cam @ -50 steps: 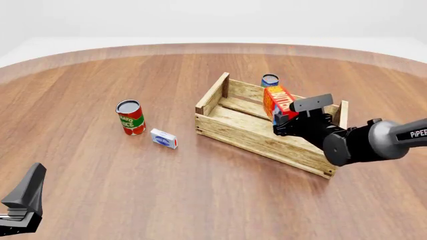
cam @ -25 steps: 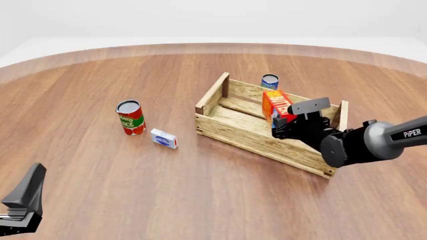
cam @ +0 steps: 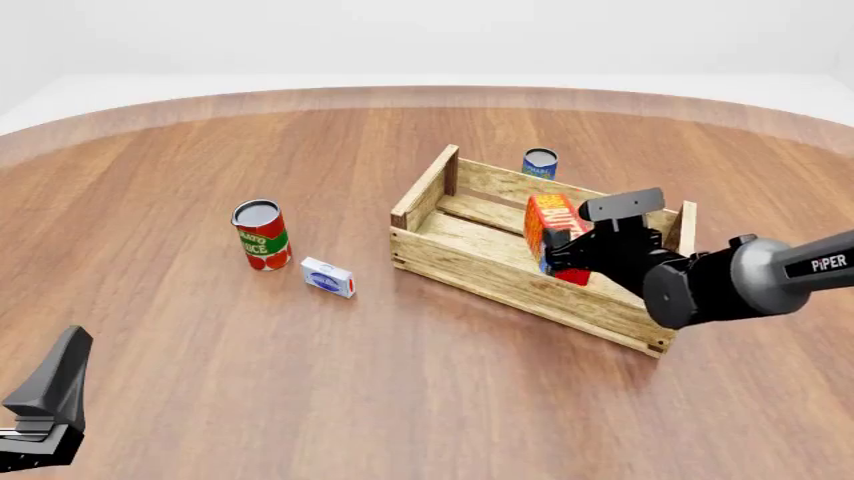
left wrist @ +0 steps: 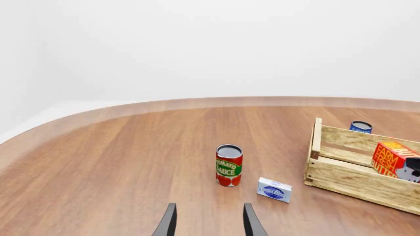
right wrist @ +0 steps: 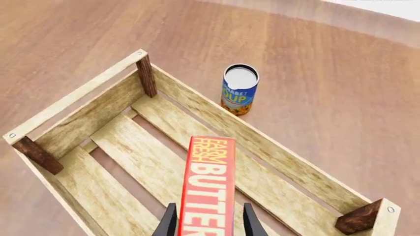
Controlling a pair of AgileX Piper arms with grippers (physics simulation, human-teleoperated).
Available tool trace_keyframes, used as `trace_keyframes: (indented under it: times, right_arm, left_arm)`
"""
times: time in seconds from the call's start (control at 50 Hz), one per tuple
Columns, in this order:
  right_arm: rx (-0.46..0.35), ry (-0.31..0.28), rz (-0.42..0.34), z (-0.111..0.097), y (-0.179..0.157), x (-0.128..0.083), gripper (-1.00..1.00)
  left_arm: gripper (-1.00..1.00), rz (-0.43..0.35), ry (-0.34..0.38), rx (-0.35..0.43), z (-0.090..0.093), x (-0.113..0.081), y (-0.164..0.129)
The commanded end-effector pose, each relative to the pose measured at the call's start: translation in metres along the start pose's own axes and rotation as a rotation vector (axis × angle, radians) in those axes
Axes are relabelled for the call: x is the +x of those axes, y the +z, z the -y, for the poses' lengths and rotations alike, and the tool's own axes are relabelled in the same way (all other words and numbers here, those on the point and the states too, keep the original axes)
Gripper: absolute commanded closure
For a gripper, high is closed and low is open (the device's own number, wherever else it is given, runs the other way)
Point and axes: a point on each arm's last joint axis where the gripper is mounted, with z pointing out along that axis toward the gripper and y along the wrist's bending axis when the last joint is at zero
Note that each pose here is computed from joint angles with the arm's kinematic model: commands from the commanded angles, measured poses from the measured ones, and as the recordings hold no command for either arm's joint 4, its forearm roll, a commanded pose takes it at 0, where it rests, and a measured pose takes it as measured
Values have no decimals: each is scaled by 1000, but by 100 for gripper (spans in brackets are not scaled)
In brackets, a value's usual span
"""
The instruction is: Pick up the butter and put it in the tray.
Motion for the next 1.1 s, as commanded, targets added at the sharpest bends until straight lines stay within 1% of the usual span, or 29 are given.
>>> trace_keyframes:
  times: [0.02, 0.5, 1.1]
  right_arm:
    - [5, 10, 15, 2, -3, -5, -100]
    - [-3, 3, 35, -1, -20, -15, -100]
    - [-4, -1, 55, -1, -44, -20, -100]
  left_arm:
    - [-100, 0, 0, 0, 0, 0, 0]
    - [-100, 0, 0, 0, 0, 0, 0]
    - [-100, 0, 0, 0, 0, 0, 0]
